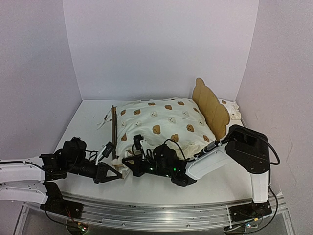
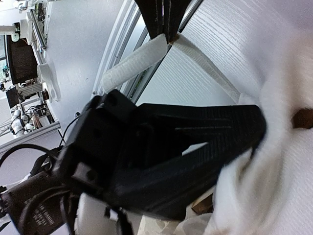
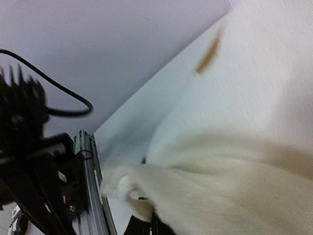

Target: Set up the pet bed

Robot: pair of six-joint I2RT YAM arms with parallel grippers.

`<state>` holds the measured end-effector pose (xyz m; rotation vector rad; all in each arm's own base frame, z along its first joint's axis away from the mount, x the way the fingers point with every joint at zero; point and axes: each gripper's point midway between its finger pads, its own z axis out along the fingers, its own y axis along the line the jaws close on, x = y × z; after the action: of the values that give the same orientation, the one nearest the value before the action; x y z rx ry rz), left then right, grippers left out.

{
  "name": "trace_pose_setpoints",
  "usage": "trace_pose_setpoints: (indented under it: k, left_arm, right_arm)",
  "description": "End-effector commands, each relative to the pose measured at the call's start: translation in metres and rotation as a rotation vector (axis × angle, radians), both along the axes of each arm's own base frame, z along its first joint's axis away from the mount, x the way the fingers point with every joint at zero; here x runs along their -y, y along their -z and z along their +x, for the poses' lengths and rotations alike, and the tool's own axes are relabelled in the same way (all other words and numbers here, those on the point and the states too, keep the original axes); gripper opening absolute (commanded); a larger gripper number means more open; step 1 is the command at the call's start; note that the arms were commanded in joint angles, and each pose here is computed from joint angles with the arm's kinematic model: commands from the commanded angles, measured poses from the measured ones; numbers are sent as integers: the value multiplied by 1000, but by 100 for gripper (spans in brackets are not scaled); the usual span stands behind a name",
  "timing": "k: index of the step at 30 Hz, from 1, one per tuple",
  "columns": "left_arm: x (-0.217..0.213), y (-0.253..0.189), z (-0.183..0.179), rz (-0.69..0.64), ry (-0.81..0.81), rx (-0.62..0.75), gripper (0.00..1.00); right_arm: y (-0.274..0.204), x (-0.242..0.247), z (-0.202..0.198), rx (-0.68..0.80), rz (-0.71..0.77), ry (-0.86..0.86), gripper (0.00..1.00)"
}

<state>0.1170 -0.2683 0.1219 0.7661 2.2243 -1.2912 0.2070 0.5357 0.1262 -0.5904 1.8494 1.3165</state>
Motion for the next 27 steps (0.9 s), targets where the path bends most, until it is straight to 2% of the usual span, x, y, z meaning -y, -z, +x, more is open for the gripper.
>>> trace_pose_setpoints:
  k: [1,3,6,12,14,17,22,27]
  left_arm:
    - [3,-17,6,-25,-15,34,0]
    - [2,-13,6,-19,-19,34,0]
    - [-4,-3,12,26,-67,26,0]
    - [-11,4,24,46,-131,29,0]
    - [-12,7,25,55,-137,28,0]
    - [-15,12,28,76,-154,30,0]
    - [-11,8,28,59,-134,51,0]
    - [-11,10,28,59,-131,56,0]
  right_arm:
    - [-10,15,-1,-32,-16,35,0]
    - [-3,17,-6,-48,-58,14,0]
    - [7,30,-10,-57,-153,18,9]
    - [33,74,-17,-56,-405,42,33]
    - [38,79,-23,-45,-451,11,41]
    - [45,81,-28,-35,-494,-27,49]
    - [65,79,-32,2,-539,-79,53]
    - [79,81,-34,47,-503,-74,57]
